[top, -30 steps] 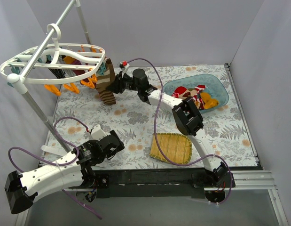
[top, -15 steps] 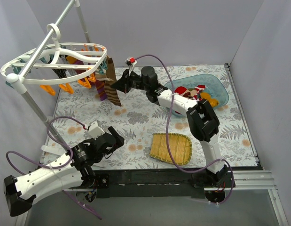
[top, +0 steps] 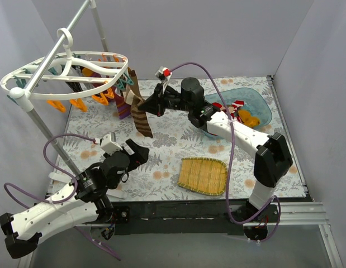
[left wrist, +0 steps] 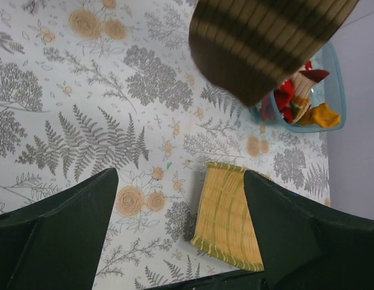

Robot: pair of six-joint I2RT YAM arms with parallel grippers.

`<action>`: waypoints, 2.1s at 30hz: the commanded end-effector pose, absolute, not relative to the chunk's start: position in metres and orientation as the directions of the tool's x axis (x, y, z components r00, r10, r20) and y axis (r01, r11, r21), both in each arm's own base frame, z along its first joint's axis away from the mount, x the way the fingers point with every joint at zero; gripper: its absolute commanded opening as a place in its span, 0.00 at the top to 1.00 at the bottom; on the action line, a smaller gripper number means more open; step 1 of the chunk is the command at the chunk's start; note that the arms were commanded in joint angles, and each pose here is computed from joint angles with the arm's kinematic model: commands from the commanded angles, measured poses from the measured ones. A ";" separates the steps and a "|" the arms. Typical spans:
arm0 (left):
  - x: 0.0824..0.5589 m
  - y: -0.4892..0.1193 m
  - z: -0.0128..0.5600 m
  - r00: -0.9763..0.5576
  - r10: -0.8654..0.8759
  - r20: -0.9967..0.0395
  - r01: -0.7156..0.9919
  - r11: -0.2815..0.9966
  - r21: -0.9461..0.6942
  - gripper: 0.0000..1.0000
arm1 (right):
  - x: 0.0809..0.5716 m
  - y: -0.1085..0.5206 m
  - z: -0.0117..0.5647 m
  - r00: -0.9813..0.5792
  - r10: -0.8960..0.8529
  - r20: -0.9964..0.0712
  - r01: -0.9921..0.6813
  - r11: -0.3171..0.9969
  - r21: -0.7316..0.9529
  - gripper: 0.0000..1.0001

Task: Remove the socks clipped to the hanger
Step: Remove the sock from the hanger.

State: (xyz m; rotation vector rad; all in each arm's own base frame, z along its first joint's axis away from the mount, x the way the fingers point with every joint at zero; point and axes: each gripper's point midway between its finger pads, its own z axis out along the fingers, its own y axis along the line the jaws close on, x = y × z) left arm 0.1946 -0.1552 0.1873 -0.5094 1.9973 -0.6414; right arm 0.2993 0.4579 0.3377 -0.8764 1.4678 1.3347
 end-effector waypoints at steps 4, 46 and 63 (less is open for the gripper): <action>0.205 -0.145 0.234 -0.342 -0.582 -0.738 0.012 0.782 -0.623 0.14 | 0.251 0.434 0.347 -0.308 0.022 -0.951 -0.944 0.118 0.309 0.99; 0.220 -0.143 0.259 -0.240 -0.504 -0.830 0.056 0.846 -0.530 0.14 | 0.194 0.498 0.362 -0.533 -0.008 -0.846 -0.835 0.166 0.525 0.99; 0.225 -0.143 0.247 -0.251 -0.508 -0.824 -0.004 0.852 -0.524 0.73 | 0.178 0.502 0.357 -0.558 0.028 -0.829 -0.810 0.201 0.552 0.99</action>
